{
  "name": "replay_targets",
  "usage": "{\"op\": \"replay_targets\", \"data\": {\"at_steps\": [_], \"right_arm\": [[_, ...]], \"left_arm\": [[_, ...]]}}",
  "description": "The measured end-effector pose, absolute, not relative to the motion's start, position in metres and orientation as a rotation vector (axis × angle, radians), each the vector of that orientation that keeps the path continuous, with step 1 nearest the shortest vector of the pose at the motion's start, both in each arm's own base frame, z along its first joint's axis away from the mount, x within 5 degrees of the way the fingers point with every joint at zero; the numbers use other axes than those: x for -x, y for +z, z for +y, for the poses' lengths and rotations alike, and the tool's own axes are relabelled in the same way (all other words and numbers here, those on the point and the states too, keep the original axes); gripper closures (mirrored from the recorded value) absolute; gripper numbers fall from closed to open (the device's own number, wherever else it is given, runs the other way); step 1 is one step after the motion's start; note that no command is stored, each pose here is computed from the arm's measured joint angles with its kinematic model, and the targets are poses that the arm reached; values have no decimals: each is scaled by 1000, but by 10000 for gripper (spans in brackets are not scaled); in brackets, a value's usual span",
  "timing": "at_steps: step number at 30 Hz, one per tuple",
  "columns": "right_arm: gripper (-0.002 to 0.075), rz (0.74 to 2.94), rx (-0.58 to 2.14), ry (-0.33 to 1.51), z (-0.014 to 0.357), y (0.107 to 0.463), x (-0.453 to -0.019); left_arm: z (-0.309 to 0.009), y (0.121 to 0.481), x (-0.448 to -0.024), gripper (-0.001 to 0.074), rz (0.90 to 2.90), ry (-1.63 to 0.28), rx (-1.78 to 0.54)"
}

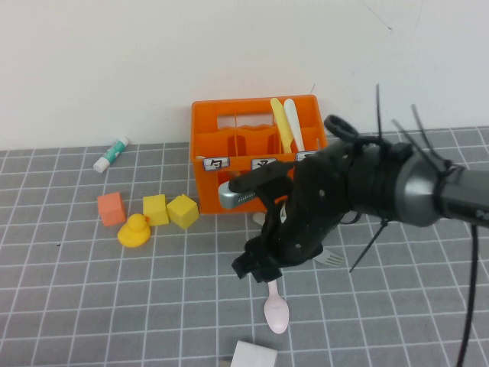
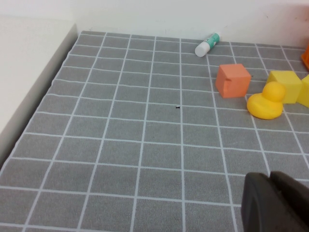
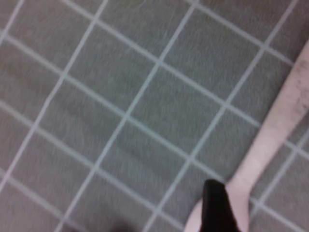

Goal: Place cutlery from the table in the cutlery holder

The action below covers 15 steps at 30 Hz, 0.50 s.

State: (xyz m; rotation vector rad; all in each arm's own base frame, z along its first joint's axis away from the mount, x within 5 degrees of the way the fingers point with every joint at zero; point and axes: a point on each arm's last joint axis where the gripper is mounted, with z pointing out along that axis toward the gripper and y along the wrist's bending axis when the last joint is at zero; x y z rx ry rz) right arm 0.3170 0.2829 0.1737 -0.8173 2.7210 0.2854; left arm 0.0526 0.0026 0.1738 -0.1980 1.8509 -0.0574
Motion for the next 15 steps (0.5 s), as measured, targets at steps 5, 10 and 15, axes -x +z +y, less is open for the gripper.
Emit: {"op": "replay_targets", "data": {"at_steps": [5,10,15], "right_arm": [[311,2727,775,249,290,158,-329],[309,2765,795,207,303,140,-345],[311,2806,819,162,310,131,-356]], "left_arm": [[3,174,-53,736,1851,-56,196],[3,174,-53,736,1851,-56,196],[3,174,-53,736,1851,-56,196]]}}
